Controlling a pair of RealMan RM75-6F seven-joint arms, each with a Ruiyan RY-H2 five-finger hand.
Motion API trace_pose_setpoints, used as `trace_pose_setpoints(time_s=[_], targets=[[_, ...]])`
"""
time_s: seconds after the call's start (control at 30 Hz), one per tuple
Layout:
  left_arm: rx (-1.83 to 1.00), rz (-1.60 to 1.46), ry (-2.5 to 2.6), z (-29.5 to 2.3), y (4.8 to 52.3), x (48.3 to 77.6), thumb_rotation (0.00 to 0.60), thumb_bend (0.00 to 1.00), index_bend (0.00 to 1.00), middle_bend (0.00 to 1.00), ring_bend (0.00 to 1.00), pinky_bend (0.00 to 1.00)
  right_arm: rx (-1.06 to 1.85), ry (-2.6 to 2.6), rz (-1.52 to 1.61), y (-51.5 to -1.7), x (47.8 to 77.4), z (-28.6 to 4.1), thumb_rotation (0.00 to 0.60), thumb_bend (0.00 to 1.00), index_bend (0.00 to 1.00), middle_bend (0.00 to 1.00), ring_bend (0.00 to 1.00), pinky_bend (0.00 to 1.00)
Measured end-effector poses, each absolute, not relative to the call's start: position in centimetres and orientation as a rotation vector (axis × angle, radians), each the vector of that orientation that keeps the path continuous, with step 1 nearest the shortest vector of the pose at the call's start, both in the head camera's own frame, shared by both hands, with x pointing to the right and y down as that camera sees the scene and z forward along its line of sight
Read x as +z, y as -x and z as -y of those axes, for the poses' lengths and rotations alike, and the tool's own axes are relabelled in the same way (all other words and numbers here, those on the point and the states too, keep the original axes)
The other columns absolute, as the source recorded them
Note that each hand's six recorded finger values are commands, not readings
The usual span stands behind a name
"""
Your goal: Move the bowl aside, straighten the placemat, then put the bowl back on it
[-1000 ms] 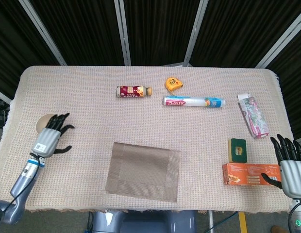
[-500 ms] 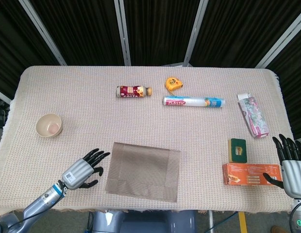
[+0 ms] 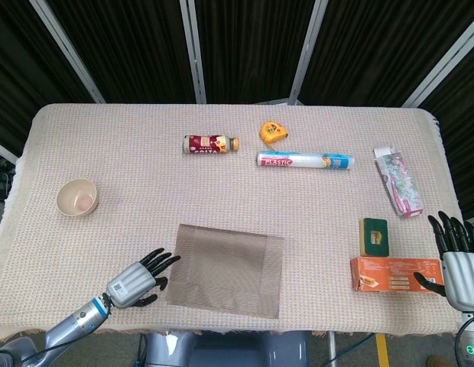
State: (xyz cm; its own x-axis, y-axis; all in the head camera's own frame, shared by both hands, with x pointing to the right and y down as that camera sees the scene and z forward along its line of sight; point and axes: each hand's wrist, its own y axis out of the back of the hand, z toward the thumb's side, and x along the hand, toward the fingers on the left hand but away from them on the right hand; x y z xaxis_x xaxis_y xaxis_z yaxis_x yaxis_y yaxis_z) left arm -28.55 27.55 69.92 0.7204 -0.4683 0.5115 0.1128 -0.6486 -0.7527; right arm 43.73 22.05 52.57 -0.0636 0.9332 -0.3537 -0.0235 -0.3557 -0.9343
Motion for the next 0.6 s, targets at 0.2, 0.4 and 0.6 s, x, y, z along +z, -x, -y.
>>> trace_pose_setpoints(time_s=[0.2,0.4,0.6], targets=[[-0.887,-0.266,2.108,-27.8,27.4,70.4,0.600,0.35,0.51,0.00,0.00,0.00,1.535,1.415,1.034,-43.8,52.6,-22.0,0.600,0.00,0.00,0.00,0.00,0.00],[-0.863,-0.256,2.099,-28.0,26.5,70.5,0.600,0.35,0.51,0.00,0.00,0.00,1.535,1.414,1.034,-43.8,52.6,-22.0,0.600,0.00,0.00,0.00,0.00,0.00],[-0.847,-0.239,2.090,-28.3,26.0,70.4,0.600,0.40,0.52,0.00,0.00,0.00,1.535,1.414,1.035,-43.9,52.5,-21.9,0.600,0.00,0.00,0.00,0.00,0.00]])
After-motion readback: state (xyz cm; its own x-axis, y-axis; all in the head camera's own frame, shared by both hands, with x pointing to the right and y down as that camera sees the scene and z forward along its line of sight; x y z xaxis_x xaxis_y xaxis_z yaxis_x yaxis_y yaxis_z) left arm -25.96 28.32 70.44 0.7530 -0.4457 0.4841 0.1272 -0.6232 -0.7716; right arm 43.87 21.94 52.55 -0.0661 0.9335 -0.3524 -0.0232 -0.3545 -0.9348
